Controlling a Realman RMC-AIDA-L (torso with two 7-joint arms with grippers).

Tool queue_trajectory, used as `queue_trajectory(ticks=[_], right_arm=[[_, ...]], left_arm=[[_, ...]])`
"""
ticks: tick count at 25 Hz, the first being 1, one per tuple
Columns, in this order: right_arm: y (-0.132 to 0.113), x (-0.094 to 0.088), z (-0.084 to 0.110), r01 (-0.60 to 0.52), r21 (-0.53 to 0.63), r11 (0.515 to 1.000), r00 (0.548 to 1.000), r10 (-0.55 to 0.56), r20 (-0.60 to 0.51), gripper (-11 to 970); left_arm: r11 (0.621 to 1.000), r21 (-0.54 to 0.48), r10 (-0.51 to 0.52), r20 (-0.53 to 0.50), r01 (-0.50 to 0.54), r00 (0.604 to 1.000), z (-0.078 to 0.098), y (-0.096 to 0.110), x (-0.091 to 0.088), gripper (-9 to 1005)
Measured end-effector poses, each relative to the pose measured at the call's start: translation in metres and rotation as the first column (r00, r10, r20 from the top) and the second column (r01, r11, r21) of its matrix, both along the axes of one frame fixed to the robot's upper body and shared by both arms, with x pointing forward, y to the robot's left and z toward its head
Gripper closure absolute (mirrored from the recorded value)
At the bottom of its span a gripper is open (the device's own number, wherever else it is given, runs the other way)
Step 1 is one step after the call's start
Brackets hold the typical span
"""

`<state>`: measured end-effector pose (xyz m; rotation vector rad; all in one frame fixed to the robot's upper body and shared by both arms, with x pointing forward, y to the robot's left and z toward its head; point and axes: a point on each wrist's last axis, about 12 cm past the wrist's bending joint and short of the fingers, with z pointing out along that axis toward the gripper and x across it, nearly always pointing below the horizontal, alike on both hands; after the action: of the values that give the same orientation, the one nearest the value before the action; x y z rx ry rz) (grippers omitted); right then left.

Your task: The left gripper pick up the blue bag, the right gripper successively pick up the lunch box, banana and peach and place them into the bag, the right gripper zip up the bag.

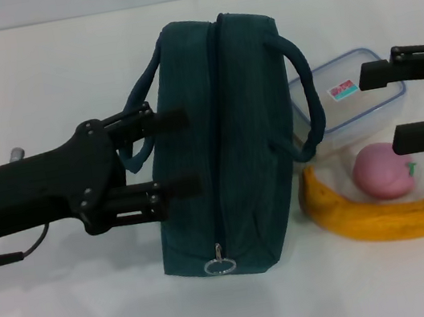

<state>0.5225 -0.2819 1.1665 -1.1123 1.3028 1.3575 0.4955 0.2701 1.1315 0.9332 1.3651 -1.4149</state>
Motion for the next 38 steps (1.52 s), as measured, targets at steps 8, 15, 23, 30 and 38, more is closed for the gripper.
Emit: queue_trajectory(ticks=[8,15,23,30,38], right_arm=[[0.001,0.0,0.0,-0.006,-0.002,1.0,1.0,0.006,-0.001,160],[0.003,0.0,0.0,-0.011,-0.002,1.0,1.0,0.011,0.0,160],[0.001,-0.001,-0.002,0.0,0.004,1.0,1.0,0.0,0.018,160],[-0.01,-0.009,-0.009,0.035,-0.002,0.999,0.999,-0.035,0.012,161],[-0.023,-0.018,-0.017,0.093,0.004,0.996,0.996,-0.093,0.014,161]], left_arm=[[1.0,0.006,-0.009,-0.002,0.009,1.0,0.0,-0.002,0.001,104],[1.0,0.01,-0.013,-0.006,0.013,1.0,-0.001,-0.003,0.001,105],[0.991,-0.075,0.117,0.023,-0.115,0.993,0.017,0.011,0.015,105],[0.95,0.23,0.266,-0.242,-0.211,0.933,0.055,0.033,0.068,106],[0.893,0.444,0.321,-0.521,-0.07,0.791,0.071,0.011,0.086,107]])
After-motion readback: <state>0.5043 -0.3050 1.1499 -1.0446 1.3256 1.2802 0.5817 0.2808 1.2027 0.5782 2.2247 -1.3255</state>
